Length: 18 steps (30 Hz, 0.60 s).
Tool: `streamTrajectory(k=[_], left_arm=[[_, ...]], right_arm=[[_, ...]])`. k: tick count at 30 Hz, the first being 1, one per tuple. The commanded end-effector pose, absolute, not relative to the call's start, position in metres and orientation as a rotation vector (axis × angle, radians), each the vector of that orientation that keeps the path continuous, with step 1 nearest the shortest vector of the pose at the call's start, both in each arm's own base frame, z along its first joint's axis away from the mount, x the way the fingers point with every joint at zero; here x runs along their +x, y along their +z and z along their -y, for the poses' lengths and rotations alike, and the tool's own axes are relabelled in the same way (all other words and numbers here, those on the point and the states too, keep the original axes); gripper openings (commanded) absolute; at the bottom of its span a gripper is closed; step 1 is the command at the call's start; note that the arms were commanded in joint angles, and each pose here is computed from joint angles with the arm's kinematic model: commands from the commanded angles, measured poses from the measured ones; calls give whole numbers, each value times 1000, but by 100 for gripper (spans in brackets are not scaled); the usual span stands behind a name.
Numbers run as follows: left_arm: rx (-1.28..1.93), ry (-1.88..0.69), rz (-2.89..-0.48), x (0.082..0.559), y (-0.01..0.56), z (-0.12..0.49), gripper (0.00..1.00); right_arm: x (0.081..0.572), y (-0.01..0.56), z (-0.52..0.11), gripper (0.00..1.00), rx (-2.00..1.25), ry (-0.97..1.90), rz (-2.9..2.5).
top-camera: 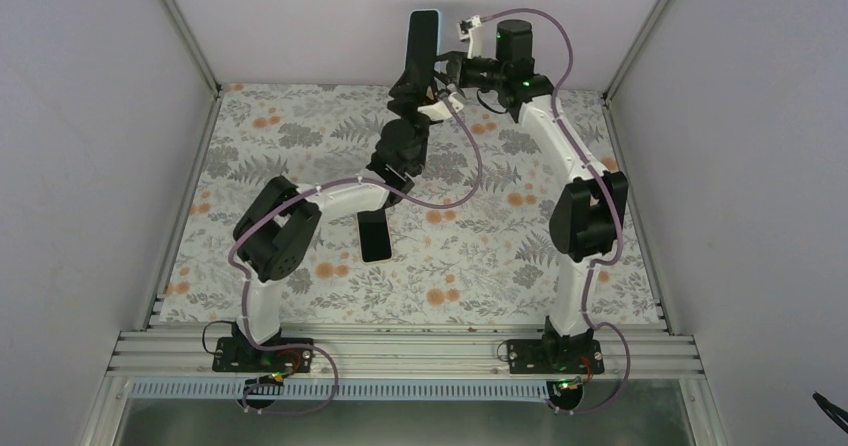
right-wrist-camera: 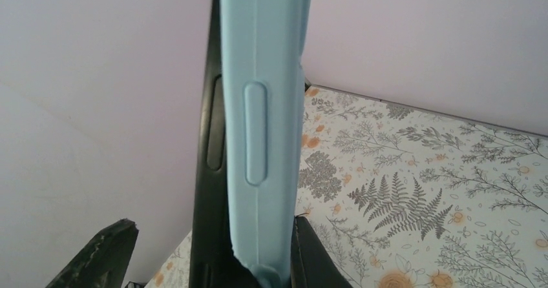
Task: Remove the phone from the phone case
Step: Remove the phone case from the phone.
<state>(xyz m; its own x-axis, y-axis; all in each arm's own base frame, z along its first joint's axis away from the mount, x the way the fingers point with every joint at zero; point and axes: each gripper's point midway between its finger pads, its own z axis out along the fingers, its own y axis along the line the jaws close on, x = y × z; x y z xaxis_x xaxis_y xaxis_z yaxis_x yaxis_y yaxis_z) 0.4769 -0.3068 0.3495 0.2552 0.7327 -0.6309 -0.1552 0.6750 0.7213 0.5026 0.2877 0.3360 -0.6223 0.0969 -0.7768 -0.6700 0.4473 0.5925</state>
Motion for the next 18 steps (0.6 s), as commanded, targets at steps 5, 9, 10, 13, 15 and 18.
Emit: streamTrajectory(k=[5,9,10,13,15,18], left_arm=[[251,829,-1092,476,391,236,36],[260,824,-1077,472,393,241,22],[262,821,-1068,470,395,243,20],[272,813,-1047,462,400,249,13],[284,807,-1030,455,403,256,8],[288,796,-1007,444,409,261,2]], right_arm=[[417,379,-298,3,-741,1479,-1850],[410,378,-297,3,-750,1491,-1846],[410,375,-296,3,-740,1491,-1855],[416,367,-293,3,-703,1466,-1882],[423,362,-288,3,-665,1441,-1902],[436,355,-282,3,-594,1359,-1938]])
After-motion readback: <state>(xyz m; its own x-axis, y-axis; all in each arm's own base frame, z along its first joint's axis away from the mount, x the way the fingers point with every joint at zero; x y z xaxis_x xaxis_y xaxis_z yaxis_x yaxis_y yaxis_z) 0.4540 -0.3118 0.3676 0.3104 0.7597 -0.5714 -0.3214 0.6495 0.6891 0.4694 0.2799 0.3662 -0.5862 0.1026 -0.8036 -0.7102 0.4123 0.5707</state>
